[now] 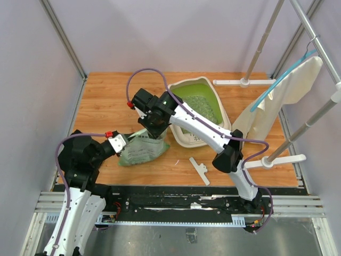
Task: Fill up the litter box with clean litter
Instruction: 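Scoop the cat litter from the cat litter bag.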
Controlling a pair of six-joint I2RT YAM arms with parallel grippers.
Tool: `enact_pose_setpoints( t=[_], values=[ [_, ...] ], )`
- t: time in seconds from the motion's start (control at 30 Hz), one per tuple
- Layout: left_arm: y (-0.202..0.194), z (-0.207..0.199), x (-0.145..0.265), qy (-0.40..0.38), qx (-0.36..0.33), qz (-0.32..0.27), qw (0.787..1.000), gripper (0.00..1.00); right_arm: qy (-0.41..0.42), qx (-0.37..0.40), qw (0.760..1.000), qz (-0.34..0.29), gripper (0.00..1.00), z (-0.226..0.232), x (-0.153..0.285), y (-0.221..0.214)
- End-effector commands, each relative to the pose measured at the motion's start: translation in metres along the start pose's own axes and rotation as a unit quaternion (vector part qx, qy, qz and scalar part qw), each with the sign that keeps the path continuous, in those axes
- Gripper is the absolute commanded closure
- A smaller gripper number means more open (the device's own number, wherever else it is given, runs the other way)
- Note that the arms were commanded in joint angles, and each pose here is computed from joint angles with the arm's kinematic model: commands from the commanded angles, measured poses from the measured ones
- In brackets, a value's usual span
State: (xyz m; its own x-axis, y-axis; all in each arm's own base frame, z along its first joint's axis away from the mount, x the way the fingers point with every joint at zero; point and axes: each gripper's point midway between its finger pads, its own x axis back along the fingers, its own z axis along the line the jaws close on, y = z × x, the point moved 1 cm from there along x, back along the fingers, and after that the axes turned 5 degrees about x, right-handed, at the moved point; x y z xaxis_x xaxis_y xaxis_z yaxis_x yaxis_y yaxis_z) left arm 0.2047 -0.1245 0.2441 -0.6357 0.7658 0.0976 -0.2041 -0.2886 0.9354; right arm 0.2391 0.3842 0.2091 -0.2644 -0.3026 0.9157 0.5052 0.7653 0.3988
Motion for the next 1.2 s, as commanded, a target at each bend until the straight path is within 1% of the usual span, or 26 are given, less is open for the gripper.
enact_pose_setpoints(
  t=[0.0,0.1,0.2,0.27,0.4,0.5,0.7,0.87,1.0,1.17],
  values=[
    [0.038,0.013,-0.001,0.016,-0.074,-0.069,0.995,1.00,0.024,0.020,0.997,0.064,0.99,0.006,-0.039,-0.024],
    [0.033,0.012,-0.001,0.016,-0.071,-0.063,0.995,1.00,0.068,0.000,0.996,0.049,0.99,0.015,-0.036,-0.017],
    [0.032,0.012,-0.001,0.018,-0.070,-0.062,0.995,0.99,0.128,-0.042,0.991,0.005,0.99,0.015,-0.020,-0.004],
    [0.033,0.013,0.000,0.019,-0.071,-0.063,0.995,0.99,0.198,-0.071,0.977,-0.034,0.99,0.021,-0.004,0.006],
    [0.034,0.012,-0.001,0.017,-0.070,-0.065,0.995,1.00,0.293,-0.106,0.945,-0.097,0.99,0.024,0.027,0.019],
    [0.035,0.013,-0.001,0.017,-0.071,-0.067,0.995,0.99,0.342,-0.120,0.924,-0.117,0.99,0.026,0.042,0.024],
    [0.038,0.014,0.000,0.020,-0.071,-0.067,0.995,1.00,0.396,-0.164,0.894,-0.127,0.99,0.021,0.047,0.025],
    [0.038,0.014,0.002,0.022,-0.074,-0.063,0.995,0.99,0.435,-0.201,0.865,-0.149,0.99,0.009,0.051,0.027],
    [0.038,0.014,0.004,0.028,-0.074,-0.061,0.995,1.00,0.447,-0.232,0.849,-0.161,0.99,-0.005,0.055,0.022],
    [0.039,0.015,0.006,0.035,-0.077,-0.062,0.995,0.99,0.460,-0.260,0.827,-0.192,0.99,-0.023,0.069,0.017]
  ],
)
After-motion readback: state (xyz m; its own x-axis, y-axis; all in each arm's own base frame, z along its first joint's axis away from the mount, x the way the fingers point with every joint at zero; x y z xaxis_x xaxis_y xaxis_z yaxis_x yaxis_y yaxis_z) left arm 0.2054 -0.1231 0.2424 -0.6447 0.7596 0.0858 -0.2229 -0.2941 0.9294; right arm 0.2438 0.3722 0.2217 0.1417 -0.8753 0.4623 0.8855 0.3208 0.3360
